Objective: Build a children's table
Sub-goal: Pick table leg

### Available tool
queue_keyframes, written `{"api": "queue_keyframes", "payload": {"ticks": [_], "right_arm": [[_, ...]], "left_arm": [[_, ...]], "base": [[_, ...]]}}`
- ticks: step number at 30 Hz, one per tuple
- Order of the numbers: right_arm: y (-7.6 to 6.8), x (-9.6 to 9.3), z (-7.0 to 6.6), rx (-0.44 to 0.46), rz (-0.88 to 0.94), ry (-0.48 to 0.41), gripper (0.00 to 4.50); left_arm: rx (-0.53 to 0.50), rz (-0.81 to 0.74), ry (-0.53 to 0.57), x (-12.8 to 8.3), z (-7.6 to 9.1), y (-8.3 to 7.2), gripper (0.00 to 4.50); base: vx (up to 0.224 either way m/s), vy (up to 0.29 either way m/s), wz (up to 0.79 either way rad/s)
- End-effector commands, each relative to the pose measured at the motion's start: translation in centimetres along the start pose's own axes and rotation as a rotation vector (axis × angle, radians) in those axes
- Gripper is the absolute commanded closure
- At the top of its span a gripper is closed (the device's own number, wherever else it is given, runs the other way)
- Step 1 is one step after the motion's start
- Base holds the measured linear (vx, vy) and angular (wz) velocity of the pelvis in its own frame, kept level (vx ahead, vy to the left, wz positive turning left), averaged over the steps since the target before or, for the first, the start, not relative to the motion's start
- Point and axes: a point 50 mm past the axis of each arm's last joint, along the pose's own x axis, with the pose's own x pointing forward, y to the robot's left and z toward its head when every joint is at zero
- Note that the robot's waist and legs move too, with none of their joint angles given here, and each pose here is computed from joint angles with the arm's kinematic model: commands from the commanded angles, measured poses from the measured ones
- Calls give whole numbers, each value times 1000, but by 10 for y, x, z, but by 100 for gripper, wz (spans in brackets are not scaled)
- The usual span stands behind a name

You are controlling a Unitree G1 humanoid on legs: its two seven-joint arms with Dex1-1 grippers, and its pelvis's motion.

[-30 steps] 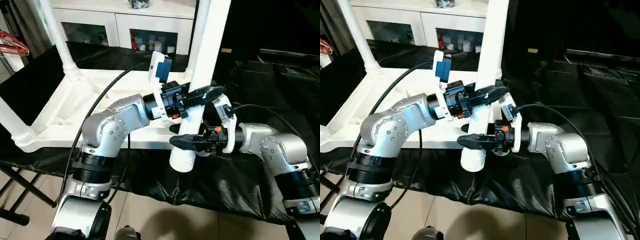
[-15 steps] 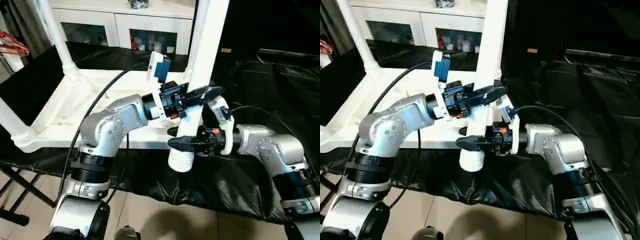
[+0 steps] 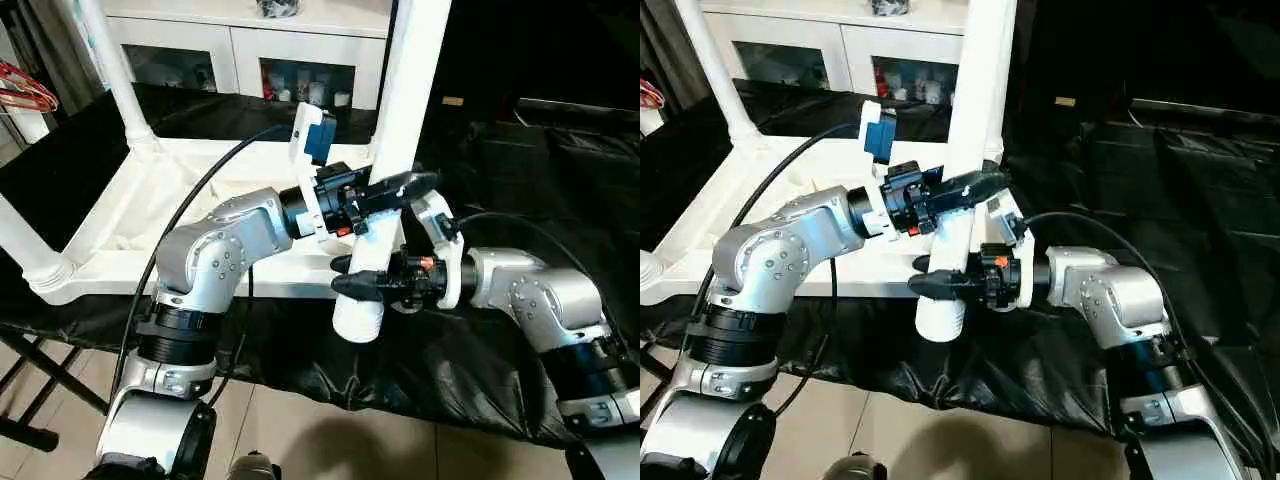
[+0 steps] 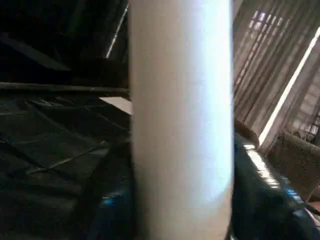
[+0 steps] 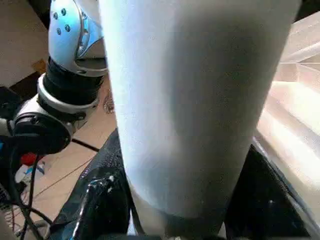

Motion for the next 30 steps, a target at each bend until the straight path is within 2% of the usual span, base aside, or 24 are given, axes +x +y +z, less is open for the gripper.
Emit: {"api": "queue_keyframes", "payload": {"ticks": [1,5,7,8,9,12,13,14,15,16,17,18,19,20,21,22,23,24,28,30], "right_arm": [[-3,-4,5,-7,-45,-16,259],[-3,-4,5,-18,-62,-38,259],[-4,-4,7,-35,-86,-71,259],[-4,-4,7,-35,-86,-71,259],[-4,-7,11,-62,-137,-117,260],[-4,-9,12,-71,-154,-131,260],[-4,-15,11,-101,-223,-156,260],[-4,-16,11,-106,-231,-157,260],[-4,-21,11,-133,-298,-168,260],[-4,-21,11,-133,-298,-168,260],[-5,-25,10,-150,-337,-164,260],[-5,-26,10,-151,-344,-163,260],[-6,-31,8,-162,-401,-159,260],[-8,-38,5,-190,-495,-140,260],[-8,-38,5,-190,-495,-140,260],[-11,-44,2,-204,-573,-125,260],[-12,-47,1,-213,-612,-121,260],[-15,-52,-2,-235,-699,-110,260],[-20,-66,-10,-240,-874,-107,260],[-19,-69,-12,-242,-898,-118,260]], "left_arm": [[17,-31,-40,5,11,-4,163],[43,2,-113,4,18,-2,141],[60,24,-196,2,27,0,139],[60,24,-196,2,27,0,139],[80,68,-285,-5,39,5,139],[83,85,-310,-8,43,7,139],[110,144,-300,-19,47,17,139],[112,150,-296,-20,47,18,139],[147,206,-235,-29,46,26,139],[147,206,-235,-29,46,26,139],[190,231,-178,-33,42,31,139],[197,235,-167,-34,41,32,139],[255,266,-63,-38,32,38,139],[332,280,87,-43,16,46,139],[332,280,87,-43,16,46,139],[390,279,223,-48,-1,52,139],[404,266,275,-49,-8,54,139],[428,228,385,-53,-26,58,139],[419,112,559,-57,-57,66,139],[419,93,608,-60,-63,69,139]], "base": [[0,0,0],[0,0,0],[0,0,0],[0,0,0],[0,0,0],[0,0,0],[0,0,0],[0,0,0],[0,0,0],[0,0,0],[0,0,0],[0,0,0],[0,0,0],[0,0,0],[0,0,0],[0,0,0],[0,0,0],[0,0,0],[0,0,0],[0,0,0]]}}
